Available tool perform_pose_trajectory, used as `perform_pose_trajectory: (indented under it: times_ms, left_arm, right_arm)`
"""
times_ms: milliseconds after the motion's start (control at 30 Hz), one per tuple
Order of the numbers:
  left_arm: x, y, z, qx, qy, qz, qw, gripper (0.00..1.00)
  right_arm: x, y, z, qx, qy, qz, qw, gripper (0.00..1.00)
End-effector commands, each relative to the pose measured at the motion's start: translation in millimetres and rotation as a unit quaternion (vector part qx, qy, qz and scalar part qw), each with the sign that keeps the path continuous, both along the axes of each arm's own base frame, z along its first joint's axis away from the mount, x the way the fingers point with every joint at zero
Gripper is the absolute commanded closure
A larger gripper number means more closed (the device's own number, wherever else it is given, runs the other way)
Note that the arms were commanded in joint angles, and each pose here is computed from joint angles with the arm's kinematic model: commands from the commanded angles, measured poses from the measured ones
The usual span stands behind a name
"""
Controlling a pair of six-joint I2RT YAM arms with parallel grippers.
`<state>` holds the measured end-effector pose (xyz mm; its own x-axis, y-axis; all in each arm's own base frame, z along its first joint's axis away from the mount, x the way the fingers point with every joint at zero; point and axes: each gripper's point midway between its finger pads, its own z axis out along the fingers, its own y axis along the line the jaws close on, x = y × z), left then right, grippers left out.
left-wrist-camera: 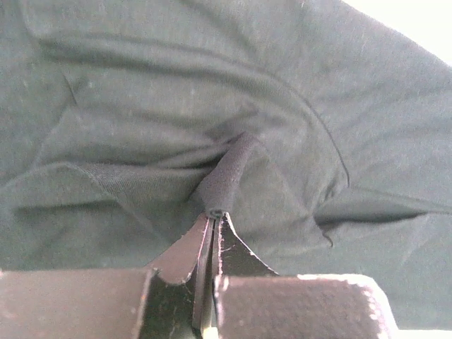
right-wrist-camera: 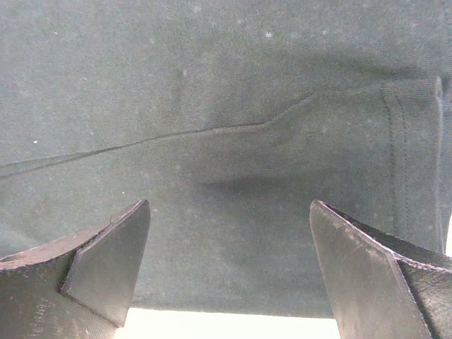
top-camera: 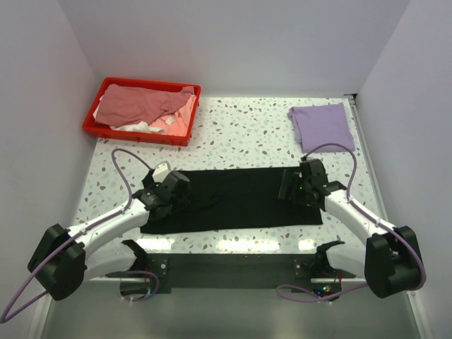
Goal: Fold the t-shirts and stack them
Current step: Fold the tshirt
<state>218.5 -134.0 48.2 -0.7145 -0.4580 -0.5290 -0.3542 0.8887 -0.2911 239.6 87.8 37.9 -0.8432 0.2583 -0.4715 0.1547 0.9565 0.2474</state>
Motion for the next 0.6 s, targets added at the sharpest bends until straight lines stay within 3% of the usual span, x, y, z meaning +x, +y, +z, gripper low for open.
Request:
perform_pose_trajectory:
  times_ms: [0, 300, 567]
  left_arm:
    - [25, 1, 20, 0.018, -0.051, 0.007, 0.998, 1.00]
    - [50, 6, 45, 0.048, -0.108, 0.007, 0.993, 1.00]
    - [73, 5, 38, 0.065, -0.094, -0.005, 0.993, 1.00]
  right_arm:
    - [12, -3, 20, -0.011, -0.033, -0.001, 0.999, 0.01]
    - [13, -6, 23, -0.016, -0.039, -0.002, 0.999, 0.01]
    - [13, -8, 26, -0.023, -0.042, 0.001, 0.999, 0.01]
